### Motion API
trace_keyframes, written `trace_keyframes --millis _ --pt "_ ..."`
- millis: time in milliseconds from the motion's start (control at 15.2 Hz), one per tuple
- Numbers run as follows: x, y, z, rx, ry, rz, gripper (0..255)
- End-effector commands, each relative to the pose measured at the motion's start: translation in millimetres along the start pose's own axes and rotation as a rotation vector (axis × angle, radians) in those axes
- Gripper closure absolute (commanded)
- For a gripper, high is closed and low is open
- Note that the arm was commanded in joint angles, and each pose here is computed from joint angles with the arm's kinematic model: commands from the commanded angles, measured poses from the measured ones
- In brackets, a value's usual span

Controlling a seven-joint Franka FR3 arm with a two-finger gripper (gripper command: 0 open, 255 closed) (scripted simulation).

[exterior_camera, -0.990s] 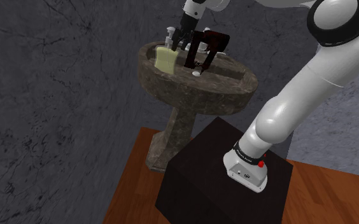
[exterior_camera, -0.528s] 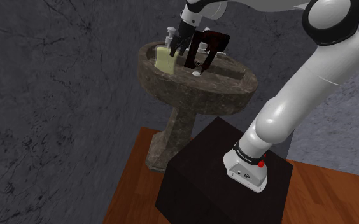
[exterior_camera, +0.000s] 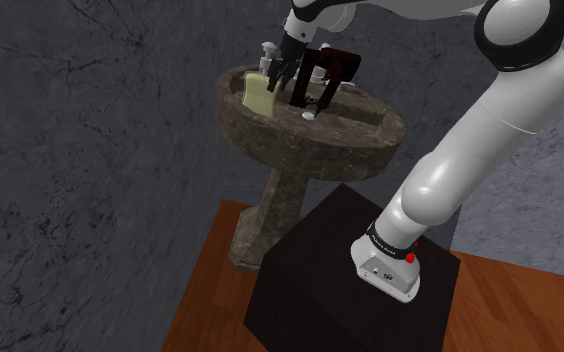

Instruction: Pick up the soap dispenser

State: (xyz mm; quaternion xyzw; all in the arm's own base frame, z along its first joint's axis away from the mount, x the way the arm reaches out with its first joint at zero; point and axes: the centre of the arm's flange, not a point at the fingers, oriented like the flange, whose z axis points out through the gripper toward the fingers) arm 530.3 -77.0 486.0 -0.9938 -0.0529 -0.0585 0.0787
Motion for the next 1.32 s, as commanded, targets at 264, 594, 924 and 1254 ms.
trace_keyframes --millis 264,594,924,1254 --pt "1.4 -2.0 -9.3 0.001 -0.002 0.0 255" --pt "4.7 -5.9 -35.2 0.001 -0.002 0.0 255" --pt "7.9 -9.9 -61.1 0.001 -0.002 0.0 255" --pt "10.0 -12.4 -77.4 0.001 -0.002 0.0 255"
